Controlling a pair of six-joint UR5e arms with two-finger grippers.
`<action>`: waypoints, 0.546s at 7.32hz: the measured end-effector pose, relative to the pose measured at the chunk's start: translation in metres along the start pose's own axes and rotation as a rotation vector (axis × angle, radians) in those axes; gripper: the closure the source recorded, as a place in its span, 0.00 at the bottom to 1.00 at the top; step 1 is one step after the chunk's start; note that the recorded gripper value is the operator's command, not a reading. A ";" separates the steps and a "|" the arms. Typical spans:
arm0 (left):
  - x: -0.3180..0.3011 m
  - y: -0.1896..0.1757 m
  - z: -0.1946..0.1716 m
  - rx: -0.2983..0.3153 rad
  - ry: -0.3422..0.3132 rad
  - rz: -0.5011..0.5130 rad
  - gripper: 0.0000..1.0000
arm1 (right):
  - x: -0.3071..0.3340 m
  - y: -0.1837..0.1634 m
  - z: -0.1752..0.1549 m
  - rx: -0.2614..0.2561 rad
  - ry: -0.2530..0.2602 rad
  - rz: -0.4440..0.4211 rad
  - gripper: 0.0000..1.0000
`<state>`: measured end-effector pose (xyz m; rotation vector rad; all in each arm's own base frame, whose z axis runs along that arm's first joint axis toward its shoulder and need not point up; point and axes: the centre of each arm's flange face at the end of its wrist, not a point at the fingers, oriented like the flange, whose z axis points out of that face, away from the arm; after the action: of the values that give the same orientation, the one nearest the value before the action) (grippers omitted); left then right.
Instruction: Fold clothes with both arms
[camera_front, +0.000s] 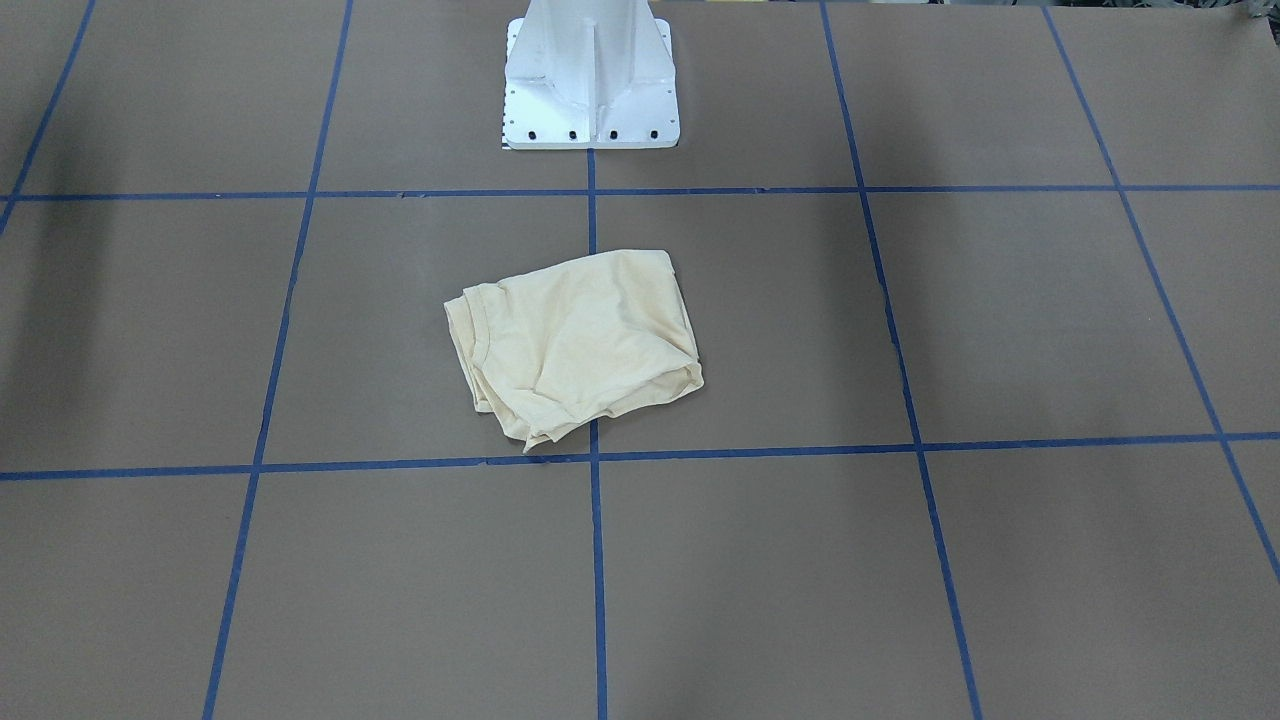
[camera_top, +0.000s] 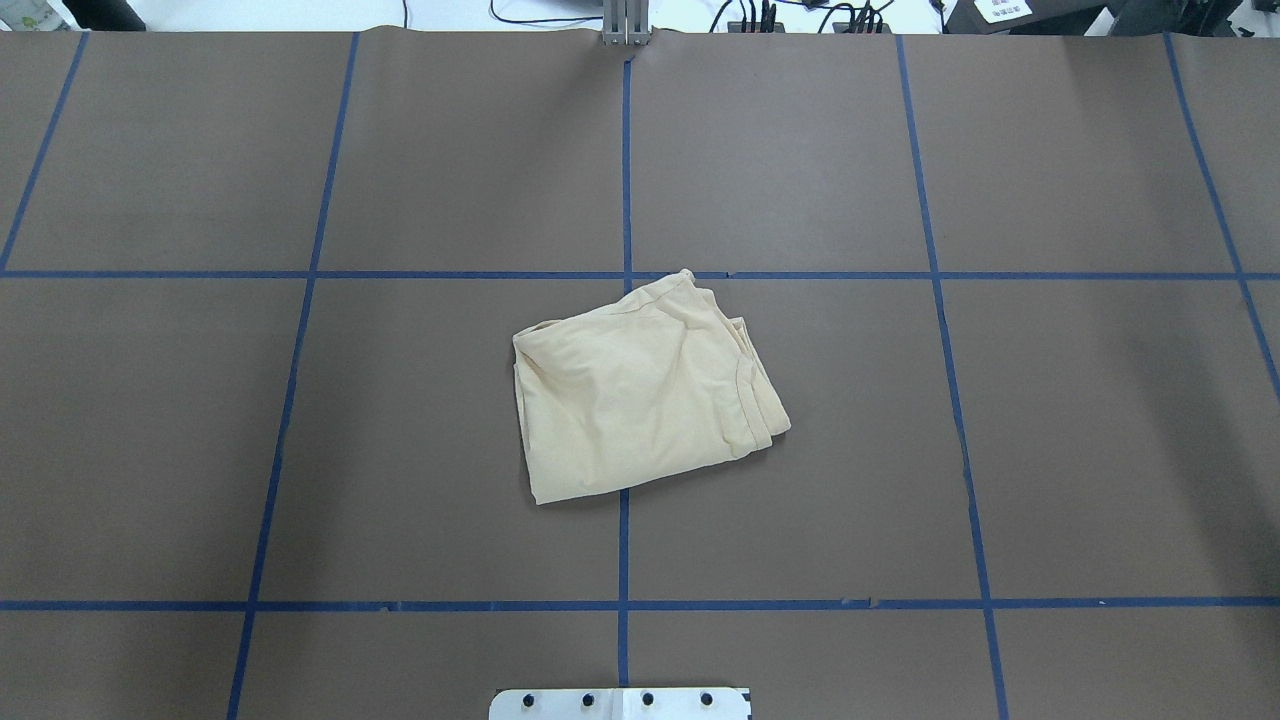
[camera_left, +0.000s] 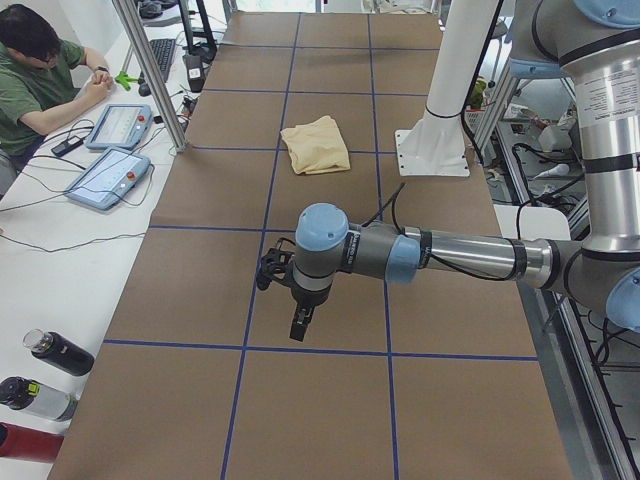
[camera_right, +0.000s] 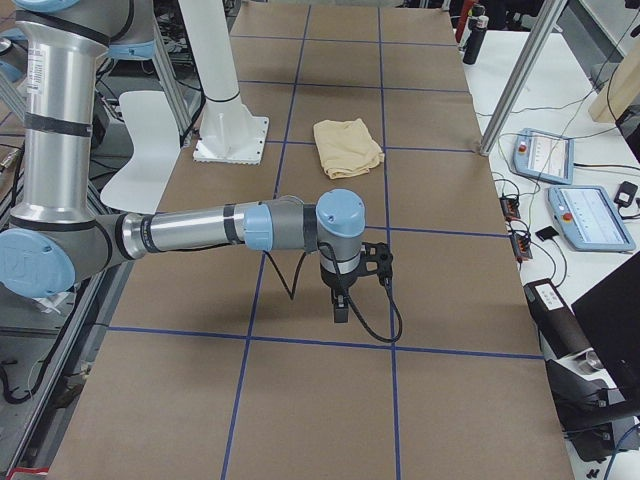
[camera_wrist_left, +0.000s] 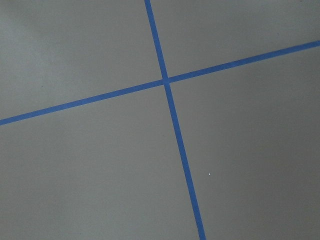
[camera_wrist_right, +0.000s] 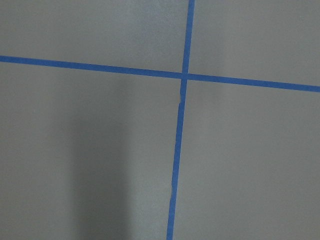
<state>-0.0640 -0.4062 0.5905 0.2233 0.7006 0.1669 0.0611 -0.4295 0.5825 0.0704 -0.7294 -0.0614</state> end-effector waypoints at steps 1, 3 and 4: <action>0.002 -0.001 -0.002 0.005 -0.001 0.004 0.00 | 0.000 0.000 0.000 0.000 0.000 0.001 0.00; 0.005 -0.001 -0.005 0.010 -0.001 0.008 0.00 | 0.000 0.000 0.000 0.001 -0.001 0.001 0.00; 0.005 -0.001 -0.006 0.011 0.000 0.008 0.00 | 0.000 0.000 0.000 0.000 -0.001 0.001 0.00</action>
<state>-0.0639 -0.4056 0.5828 0.2371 0.7007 0.1710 0.0612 -0.4295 0.5824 0.0702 -0.7308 -0.0602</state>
